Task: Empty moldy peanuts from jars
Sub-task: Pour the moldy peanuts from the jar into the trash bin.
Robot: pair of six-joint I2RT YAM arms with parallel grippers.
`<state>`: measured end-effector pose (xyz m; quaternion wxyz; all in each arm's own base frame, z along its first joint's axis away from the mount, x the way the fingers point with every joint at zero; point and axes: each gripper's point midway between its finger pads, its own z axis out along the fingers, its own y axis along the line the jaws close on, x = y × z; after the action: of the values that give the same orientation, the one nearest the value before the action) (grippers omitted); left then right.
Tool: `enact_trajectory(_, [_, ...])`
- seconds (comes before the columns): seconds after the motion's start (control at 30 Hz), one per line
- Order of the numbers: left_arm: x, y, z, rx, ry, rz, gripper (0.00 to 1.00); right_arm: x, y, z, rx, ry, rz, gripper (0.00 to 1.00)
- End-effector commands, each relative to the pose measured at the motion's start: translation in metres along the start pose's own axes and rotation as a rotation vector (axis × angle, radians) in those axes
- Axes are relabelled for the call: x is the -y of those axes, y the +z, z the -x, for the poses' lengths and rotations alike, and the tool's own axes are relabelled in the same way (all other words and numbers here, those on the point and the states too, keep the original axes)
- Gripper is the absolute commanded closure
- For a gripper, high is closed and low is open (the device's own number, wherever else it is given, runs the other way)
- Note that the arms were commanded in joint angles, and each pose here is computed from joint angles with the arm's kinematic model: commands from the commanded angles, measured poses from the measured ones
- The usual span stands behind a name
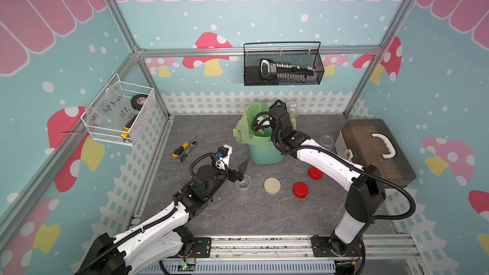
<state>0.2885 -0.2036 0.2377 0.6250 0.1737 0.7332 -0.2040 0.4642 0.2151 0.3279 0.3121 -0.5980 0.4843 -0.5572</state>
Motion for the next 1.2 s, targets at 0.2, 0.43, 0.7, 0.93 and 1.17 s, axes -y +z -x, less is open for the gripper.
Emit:
enact_trajectory(0.2, [0.001,0.001,0.011,0.013,0.021,-0.002,0.01,0.013,-0.005,-0.014,-0.009,0.030,-0.018,0.59])
enact_trajectory(0.43, [0.001,0.002,0.010,0.011,0.024,-0.002,0.01,0.013,-0.005,-0.018,-0.009,0.041,-0.013,0.59])
enact_trajectory(0.7, [0.001,0.003,0.009,0.005,0.023,-0.004,0.01,0.016,-0.005,-0.022,-0.027,0.024,-0.014,0.59])
enact_trajectory(0.93, [0.002,0.003,0.010,0.008,0.024,-0.006,0.01,0.017,-0.004,-0.020,-0.032,0.009,-0.016,0.59])
enact_trajectory(1.17, [0.001,0.001,0.010,0.011,0.021,-0.004,0.01,0.017,-0.001,-0.020,-0.050,-0.065,-0.014,0.61])
